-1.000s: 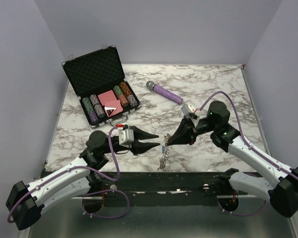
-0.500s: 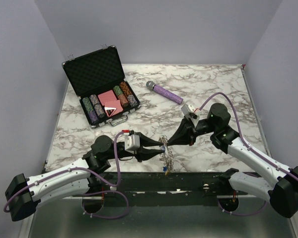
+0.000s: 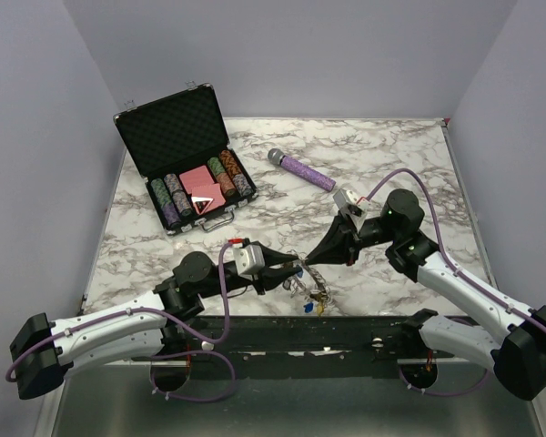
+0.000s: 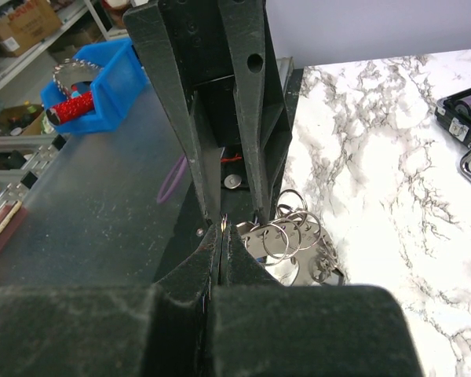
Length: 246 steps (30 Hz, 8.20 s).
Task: Put the keys on the keyring
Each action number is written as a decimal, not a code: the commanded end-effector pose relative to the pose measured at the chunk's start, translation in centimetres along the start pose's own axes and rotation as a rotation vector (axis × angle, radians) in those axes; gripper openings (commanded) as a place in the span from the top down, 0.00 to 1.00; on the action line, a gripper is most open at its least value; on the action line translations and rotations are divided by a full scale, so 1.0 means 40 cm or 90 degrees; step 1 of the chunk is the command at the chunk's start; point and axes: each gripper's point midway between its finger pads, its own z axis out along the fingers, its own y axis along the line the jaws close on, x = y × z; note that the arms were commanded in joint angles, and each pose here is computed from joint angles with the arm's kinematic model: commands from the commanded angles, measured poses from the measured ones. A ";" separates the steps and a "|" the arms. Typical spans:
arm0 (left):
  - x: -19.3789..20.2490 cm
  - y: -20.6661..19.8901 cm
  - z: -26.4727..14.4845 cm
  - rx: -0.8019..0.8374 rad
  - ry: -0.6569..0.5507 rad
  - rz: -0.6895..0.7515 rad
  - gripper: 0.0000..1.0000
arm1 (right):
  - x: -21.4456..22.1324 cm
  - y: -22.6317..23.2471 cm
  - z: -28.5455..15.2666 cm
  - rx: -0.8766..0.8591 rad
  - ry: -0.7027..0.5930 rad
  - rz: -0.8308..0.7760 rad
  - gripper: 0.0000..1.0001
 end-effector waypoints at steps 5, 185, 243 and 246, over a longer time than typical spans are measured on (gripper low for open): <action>0.004 -0.009 -0.002 0.008 -0.006 -0.002 0.69 | -0.026 -0.010 -0.002 0.020 -0.019 -0.032 1.00; -0.047 0.154 -0.270 -0.328 0.058 -0.217 0.01 | 0.335 -0.352 -0.906 0.775 0.246 0.284 0.88; -0.170 0.367 -0.465 -0.601 0.074 -0.157 0.01 | -0.230 -0.209 -0.839 0.926 -0.215 0.151 0.00; -0.165 0.365 -0.467 -0.599 0.055 -0.142 0.01 | -0.217 -0.214 -0.835 0.914 -0.220 0.159 0.00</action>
